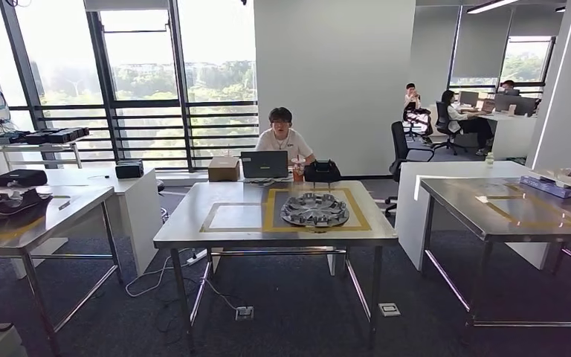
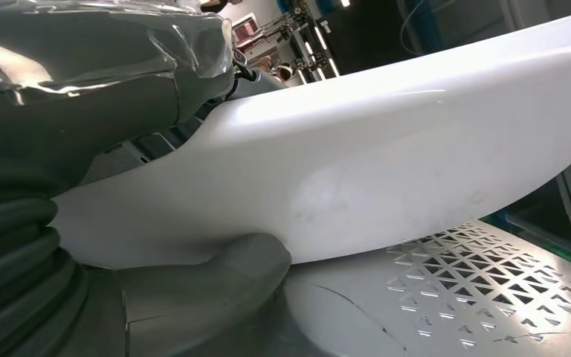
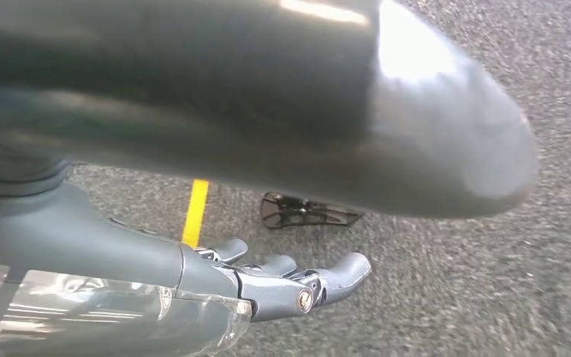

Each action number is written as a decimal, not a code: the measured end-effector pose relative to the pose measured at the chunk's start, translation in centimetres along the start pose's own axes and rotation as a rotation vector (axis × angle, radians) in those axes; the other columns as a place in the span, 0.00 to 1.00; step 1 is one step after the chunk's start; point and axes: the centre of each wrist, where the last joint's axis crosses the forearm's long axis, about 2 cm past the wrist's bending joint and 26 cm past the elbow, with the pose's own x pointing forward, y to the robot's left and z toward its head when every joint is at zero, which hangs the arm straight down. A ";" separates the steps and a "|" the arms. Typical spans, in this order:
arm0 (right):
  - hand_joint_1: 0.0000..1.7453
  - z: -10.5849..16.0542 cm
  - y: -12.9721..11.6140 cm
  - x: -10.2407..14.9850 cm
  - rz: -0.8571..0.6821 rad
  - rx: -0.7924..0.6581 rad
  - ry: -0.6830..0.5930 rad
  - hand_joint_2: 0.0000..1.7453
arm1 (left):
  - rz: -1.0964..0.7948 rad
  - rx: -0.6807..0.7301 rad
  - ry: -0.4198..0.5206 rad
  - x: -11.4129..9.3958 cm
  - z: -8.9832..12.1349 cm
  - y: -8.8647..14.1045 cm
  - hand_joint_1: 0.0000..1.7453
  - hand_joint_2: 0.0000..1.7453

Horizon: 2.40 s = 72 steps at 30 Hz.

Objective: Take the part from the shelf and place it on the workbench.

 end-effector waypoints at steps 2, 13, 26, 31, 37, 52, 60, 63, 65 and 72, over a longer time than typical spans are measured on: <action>0.00 -0.1 0.1 0.0 -0.001 0.002 -0.002 0.00 | -0.003 -0.002 0.001 0.1 -0.1 0.0 1.00 1.00; 0.00 0.1 -0.2 -0.2 0.002 -0.013 -0.004 0.00 | 0.003 0.001 -0.003 -0.1 -0.4 -0.1 1.00 1.00; 0.00 0.0 -0.1 0.0 0.009 -0.007 -0.006 0.00 | -0.002 0.017 0.004 0.0 -0.2 -0.1 1.00 1.00; 0.00 -0.2 0.3 0.1 0.008 0.000 -0.008 0.00 | -0.008 0.021 0.007 0.1 -0.1 -0.1 1.00 1.00; 0.00 -0.2 0.2 0.3 0.011 -0.001 -0.011 0.00 | -0.017 0.020 -0.002 0.3 -0.2 0.0 1.00 1.00; 0.00 -0.1 -0.1 0.3 0.010 -0.014 0.001 0.00 | -0.010 0.027 -0.010 0.2 -0.1 -0.2 1.00 1.00; 0.00 0.0 -0.1 0.0 0.026 -0.013 0.014 0.00 | -0.008 0.030 -0.014 0.2 -0.1 -0.2 1.00 1.00; 0.00 0.0 0.1 -0.1 0.033 -0.007 0.014 0.00 | -0.015 0.028 -0.017 0.4 -0.1 -0.1 1.00 1.00; 0.00 0.0 0.1 -0.1 0.038 -0.003 0.015 0.00 | -0.017 0.028 -0.019 0.5 -0.1 0.0 1.00 1.00; 0.00 0.2 -0.5 0.1 0.043 -0.018 0.019 0.00 | -0.011 0.031 -0.026 0.5 -0.3 -0.2 1.00 1.00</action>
